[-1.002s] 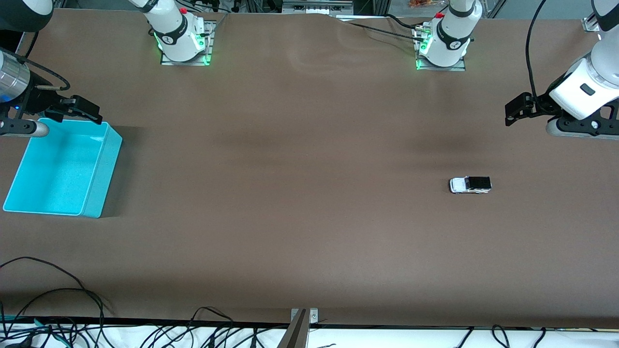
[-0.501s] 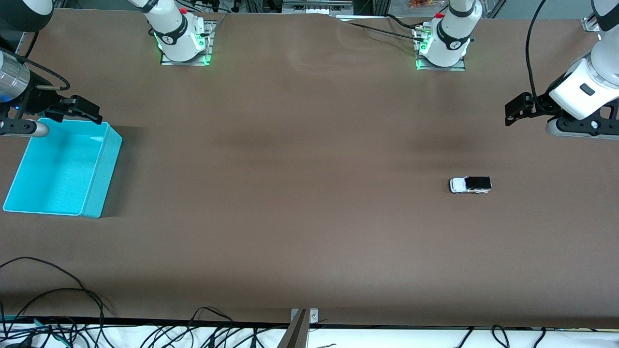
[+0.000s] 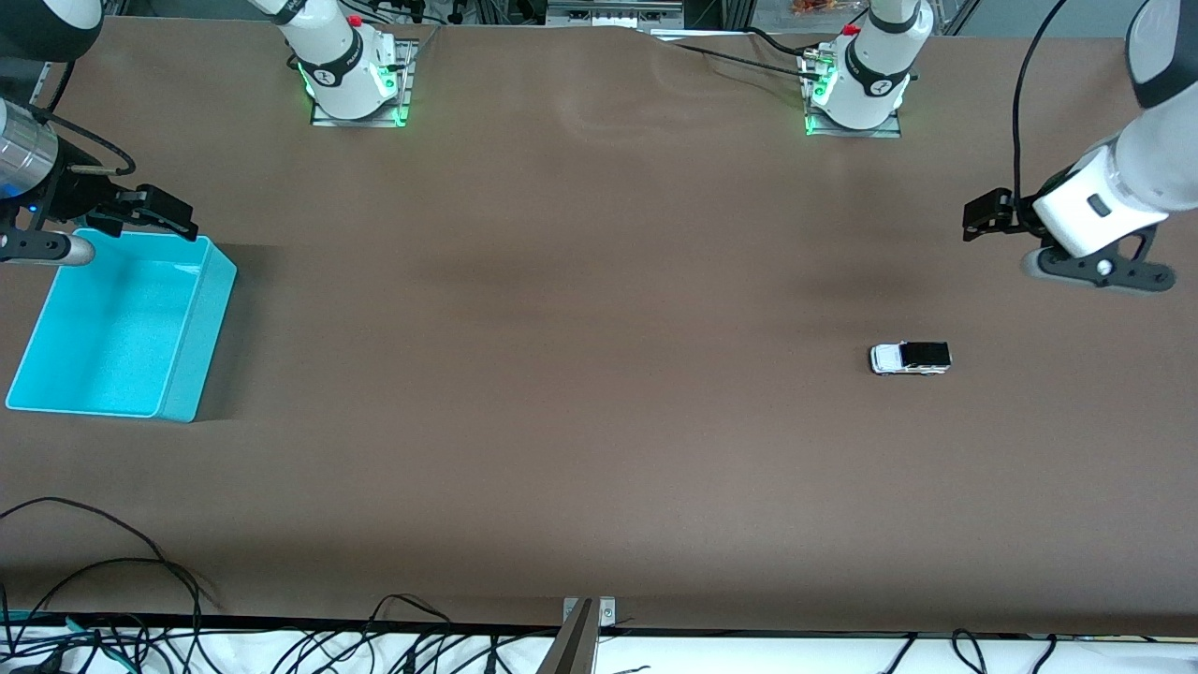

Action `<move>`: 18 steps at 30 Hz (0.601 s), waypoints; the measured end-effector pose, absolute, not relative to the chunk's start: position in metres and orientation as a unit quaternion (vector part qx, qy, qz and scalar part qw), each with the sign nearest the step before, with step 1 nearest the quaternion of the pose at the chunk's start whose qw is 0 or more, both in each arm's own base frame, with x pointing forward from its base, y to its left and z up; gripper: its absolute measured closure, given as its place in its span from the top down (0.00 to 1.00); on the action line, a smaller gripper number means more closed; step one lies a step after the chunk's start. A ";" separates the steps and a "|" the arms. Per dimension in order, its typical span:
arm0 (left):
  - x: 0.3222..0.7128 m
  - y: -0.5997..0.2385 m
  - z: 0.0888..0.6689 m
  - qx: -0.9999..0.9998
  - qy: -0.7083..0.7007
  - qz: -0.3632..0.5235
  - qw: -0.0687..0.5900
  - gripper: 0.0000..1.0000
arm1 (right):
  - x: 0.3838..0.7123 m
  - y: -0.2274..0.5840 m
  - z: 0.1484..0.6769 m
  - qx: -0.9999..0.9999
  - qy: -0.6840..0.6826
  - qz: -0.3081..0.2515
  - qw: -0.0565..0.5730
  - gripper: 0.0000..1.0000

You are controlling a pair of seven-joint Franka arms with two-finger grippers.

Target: Wind and store white jeep toy

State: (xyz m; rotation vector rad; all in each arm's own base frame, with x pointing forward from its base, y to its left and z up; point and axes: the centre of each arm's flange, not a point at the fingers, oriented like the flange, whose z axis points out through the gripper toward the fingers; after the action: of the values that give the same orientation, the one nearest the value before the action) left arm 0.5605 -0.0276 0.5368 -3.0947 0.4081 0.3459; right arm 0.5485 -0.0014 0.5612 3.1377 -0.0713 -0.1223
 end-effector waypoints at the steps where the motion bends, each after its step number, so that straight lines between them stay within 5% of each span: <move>1: 0.563 -0.026 0.531 -0.982 0.147 0.115 -0.003 1.00 | 0.548 -0.001 0.561 0.999 -0.023 -0.039 0.000 1.00; 18: 0.610 0.026 0.425 -0.913 0.384 0.125 -0.056 1.00 | 0.548 -0.002 0.561 0.999 -0.023 -0.039 0.000 1.00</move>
State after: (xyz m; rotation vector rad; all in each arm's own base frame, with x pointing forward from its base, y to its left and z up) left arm 0.6101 0.0261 0.4245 -2.9758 1.2520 0.4061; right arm 0.5485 -0.0015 0.5611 3.1377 -0.0717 -0.1226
